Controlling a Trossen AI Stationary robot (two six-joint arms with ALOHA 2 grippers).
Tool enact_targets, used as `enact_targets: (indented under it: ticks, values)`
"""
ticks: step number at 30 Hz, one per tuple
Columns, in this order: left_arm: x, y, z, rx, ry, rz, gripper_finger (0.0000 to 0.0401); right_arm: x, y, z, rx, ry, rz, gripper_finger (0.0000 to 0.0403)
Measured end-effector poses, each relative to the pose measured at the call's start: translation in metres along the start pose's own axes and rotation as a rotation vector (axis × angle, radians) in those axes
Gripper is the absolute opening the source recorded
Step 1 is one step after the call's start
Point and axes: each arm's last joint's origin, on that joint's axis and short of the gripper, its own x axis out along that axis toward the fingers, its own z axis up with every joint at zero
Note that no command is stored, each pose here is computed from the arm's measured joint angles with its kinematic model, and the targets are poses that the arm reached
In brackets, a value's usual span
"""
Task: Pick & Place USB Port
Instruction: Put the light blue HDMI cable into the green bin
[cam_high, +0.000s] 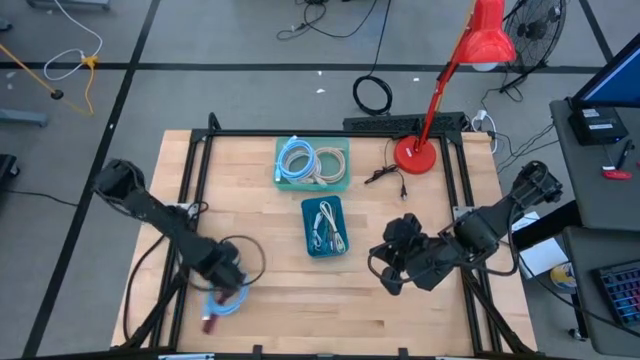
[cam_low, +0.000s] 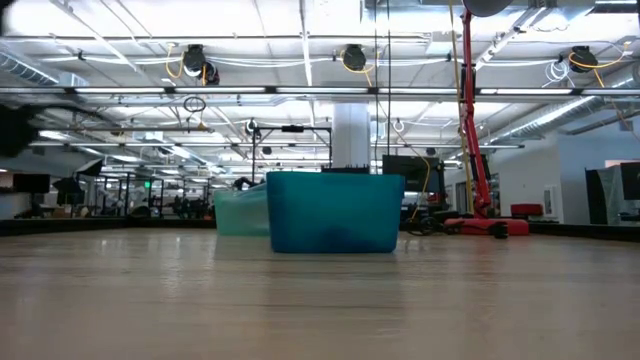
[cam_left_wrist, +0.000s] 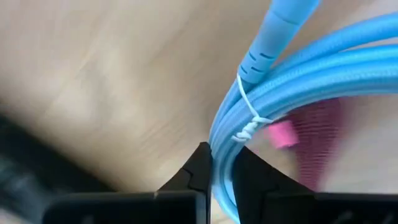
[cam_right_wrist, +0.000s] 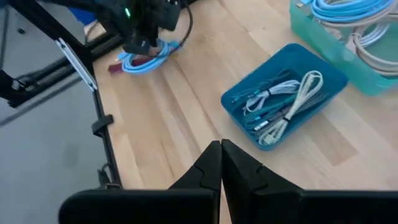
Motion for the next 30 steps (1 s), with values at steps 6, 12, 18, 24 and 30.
enact_targets:
  ticks: [6, 12, 18, 24, 30]
  values:
    - [-0.064, -0.016, 0.040, -0.090, -0.190, -0.109, 0.0034, -0.001, -0.005, -0.004, -0.001, 0.025, -0.058, 0.0000]
    - [-0.149, -0.014, 0.095, -0.174, -0.399, -0.221, 0.0034, -0.007, -0.017, -0.010, 0.033, 0.059, -0.160, 0.0000]
    - [-0.222, 0.007, 0.174, -0.247, -0.529, -0.270, 0.0034, -0.024, -0.018, -0.019, 0.032, -0.013, -0.185, 0.0000]
    - [-0.257, 0.008, 0.264, -0.188, -0.466, -0.209, 0.0034, -0.033, -0.023, -0.025, 0.050, -0.039, -0.223, 0.0000]
    - [-0.245, 0.003, 0.335, -0.156, -0.336, -0.116, 0.0034, -0.035, -0.024, -0.032, 0.064, -0.026, -0.242, 0.0000]
